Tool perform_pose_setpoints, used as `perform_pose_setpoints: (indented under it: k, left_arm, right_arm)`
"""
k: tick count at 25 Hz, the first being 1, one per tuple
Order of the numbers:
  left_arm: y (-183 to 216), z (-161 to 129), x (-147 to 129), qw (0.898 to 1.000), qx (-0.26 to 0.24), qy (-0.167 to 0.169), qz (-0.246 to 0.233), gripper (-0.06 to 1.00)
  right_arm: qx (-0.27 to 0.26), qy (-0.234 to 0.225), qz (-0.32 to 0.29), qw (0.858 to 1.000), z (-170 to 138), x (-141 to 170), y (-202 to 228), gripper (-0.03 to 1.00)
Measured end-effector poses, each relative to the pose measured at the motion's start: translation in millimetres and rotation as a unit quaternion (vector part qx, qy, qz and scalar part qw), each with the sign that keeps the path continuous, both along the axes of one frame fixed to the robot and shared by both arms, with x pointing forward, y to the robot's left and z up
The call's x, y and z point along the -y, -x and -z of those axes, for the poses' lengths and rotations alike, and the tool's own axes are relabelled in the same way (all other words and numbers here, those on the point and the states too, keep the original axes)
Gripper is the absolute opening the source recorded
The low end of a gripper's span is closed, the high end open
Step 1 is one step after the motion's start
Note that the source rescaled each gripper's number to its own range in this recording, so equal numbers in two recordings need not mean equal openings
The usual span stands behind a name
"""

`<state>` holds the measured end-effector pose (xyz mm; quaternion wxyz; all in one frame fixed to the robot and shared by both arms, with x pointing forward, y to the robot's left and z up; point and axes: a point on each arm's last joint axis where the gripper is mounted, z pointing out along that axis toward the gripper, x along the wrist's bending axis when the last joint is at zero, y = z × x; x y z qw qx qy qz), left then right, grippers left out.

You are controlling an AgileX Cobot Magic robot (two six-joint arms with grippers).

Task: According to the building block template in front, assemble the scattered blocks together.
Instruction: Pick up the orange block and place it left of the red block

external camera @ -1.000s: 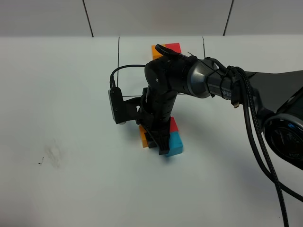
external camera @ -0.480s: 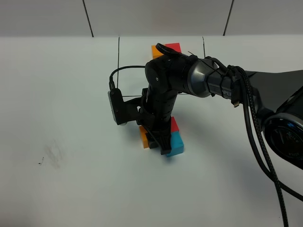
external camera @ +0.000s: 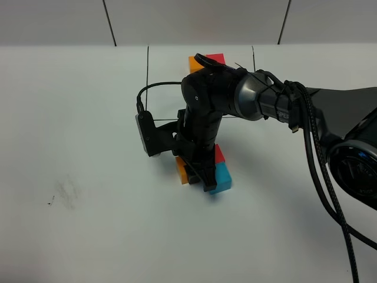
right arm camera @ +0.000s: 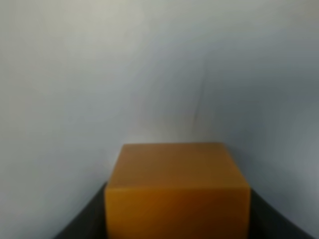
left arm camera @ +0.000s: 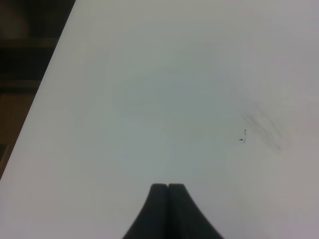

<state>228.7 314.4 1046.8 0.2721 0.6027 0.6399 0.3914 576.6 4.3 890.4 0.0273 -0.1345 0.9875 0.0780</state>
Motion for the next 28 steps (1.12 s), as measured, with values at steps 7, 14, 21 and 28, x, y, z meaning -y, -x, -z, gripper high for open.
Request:
perform_pose_setpoints:
  k: [7, 14, 21, 28]
  left_arm:
    - [0, 0, 0, 1.000, 0.000, 0.000, 0.000, 0.00]
    - [0, 0, 0, 1.000, 0.000, 0.000, 0.000, 0.00]
    - [0, 0, 0, 1.000, 0.000, 0.000, 0.000, 0.00]
    - [0, 0, 0, 1.000, 0.000, 0.000, 0.000, 0.00]
  right_arm:
    - [0.003, 0.002, -0.019, 1.000, 0, 4, -3, 0.43]
    - [0.007, 0.005, -0.042, 0.999, 0, 4, -3, 0.43]
    - [0.012, 0.012, -0.049, 0.999, 0, 6, -4, 0.43]
    - [0.006, 0.019, -0.047, 0.999, 0, 10, -6, 0.43]
